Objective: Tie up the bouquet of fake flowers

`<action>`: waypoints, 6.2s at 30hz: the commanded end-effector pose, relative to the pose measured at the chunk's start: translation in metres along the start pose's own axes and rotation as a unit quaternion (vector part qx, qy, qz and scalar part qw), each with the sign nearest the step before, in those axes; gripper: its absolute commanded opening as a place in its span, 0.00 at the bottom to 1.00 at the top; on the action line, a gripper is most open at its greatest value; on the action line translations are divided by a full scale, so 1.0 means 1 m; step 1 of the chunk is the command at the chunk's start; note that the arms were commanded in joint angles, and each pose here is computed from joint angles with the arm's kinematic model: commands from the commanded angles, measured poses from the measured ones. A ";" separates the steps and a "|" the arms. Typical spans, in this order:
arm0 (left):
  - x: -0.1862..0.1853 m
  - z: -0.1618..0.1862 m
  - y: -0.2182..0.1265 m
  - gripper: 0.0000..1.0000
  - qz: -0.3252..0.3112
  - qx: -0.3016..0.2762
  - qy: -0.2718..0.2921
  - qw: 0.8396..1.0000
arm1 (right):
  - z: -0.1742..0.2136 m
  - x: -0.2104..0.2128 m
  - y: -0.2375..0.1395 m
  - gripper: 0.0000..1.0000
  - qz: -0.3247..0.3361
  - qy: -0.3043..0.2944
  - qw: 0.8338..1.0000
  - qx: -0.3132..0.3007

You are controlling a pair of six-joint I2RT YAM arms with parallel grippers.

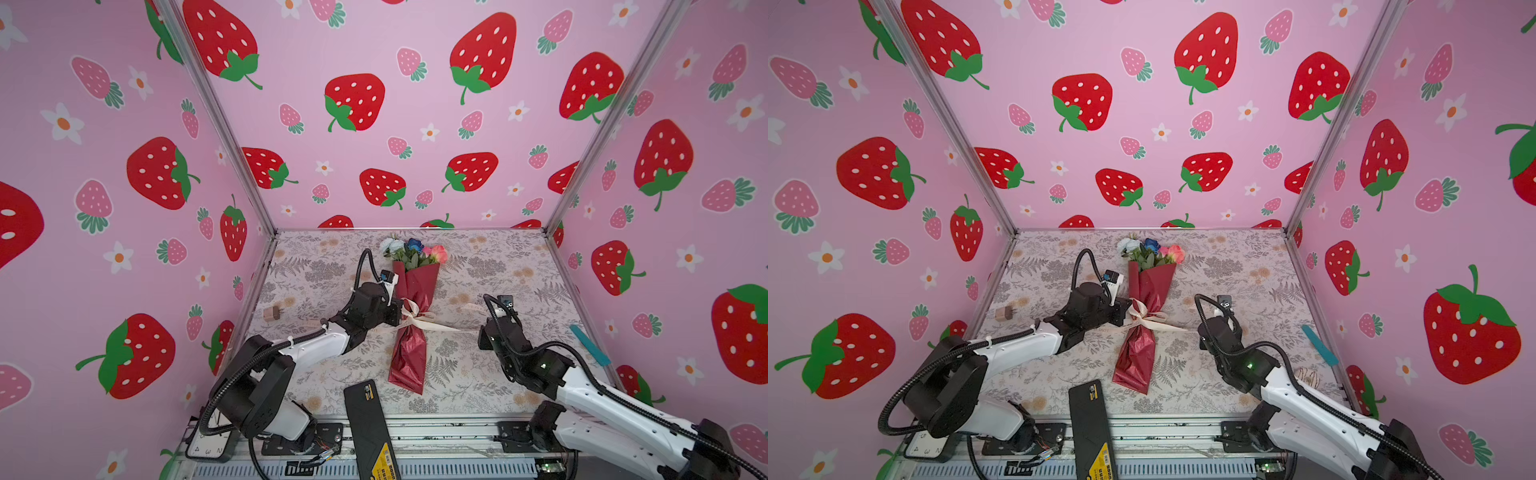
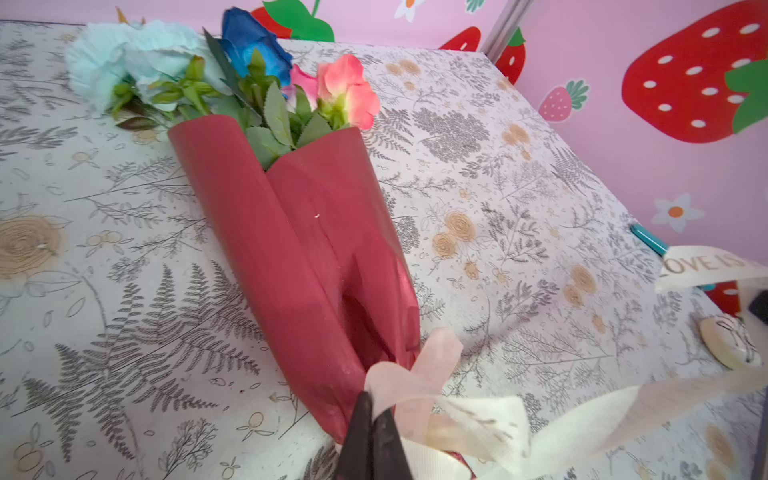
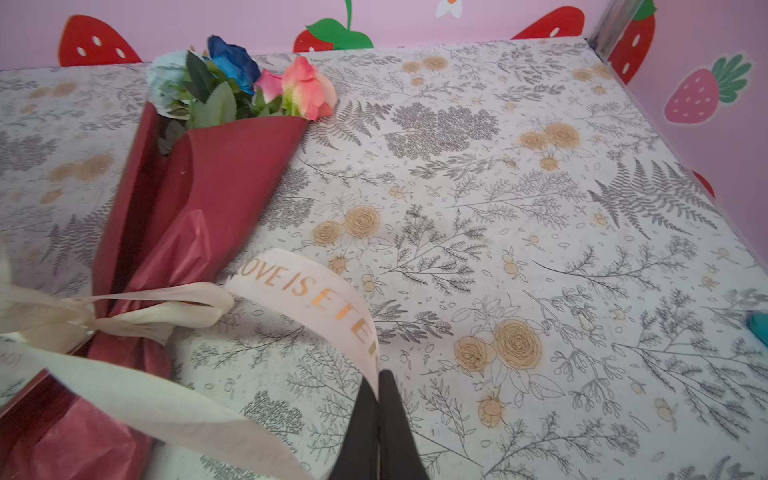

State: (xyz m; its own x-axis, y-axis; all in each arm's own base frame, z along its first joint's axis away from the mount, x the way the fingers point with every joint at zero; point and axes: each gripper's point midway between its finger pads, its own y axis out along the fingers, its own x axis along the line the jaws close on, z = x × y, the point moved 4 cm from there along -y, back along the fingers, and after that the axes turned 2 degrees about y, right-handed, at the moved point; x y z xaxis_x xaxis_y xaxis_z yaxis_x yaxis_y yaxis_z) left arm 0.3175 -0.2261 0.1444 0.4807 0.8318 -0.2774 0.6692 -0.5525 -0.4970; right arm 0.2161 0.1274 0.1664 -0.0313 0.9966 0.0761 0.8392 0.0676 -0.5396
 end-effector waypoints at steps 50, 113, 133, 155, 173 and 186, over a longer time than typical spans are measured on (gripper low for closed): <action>0.026 0.095 -0.035 0.30 -0.103 0.072 -0.118 0.985 | 0.070 0.163 0.039 0.47 -0.334 -0.224 0.909 0.112; -0.031 0.022 0.048 0.52 0.193 0.199 0.245 0.929 | 0.086 0.132 0.066 0.45 -0.320 -0.316 0.889 0.086; -0.031 0.017 0.046 0.31 0.174 0.153 0.210 0.950 | 0.088 0.145 0.078 0.01 -0.324 -0.272 0.901 0.097; -0.027 0.019 0.033 0.15 0.133 0.080 0.152 0.976 | 0.046 0.163 0.068 0.00 -0.333 -0.081 0.932 0.121; -0.037 0.022 0.035 0.16 0.119 0.057 0.149 0.980 | 0.034 0.175 0.096 0.00 -0.335 0.043 0.932 0.133; -0.034 0.024 0.035 0.16 0.108 0.058 0.142 0.982 | 0.024 0.177 0.086 0.00 -0.354 0.063 0.925 0.125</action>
State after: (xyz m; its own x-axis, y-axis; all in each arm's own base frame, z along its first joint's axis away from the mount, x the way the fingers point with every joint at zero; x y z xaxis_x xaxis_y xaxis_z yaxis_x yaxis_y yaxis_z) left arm 0.3103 -0.2708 0.1105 0.7541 0.6359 -0.1642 0.4544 -0.6857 -0.5686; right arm 0.2684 0.3092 0.1002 -0.4580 0.7051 0.5414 0.4704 0.7089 -0.5255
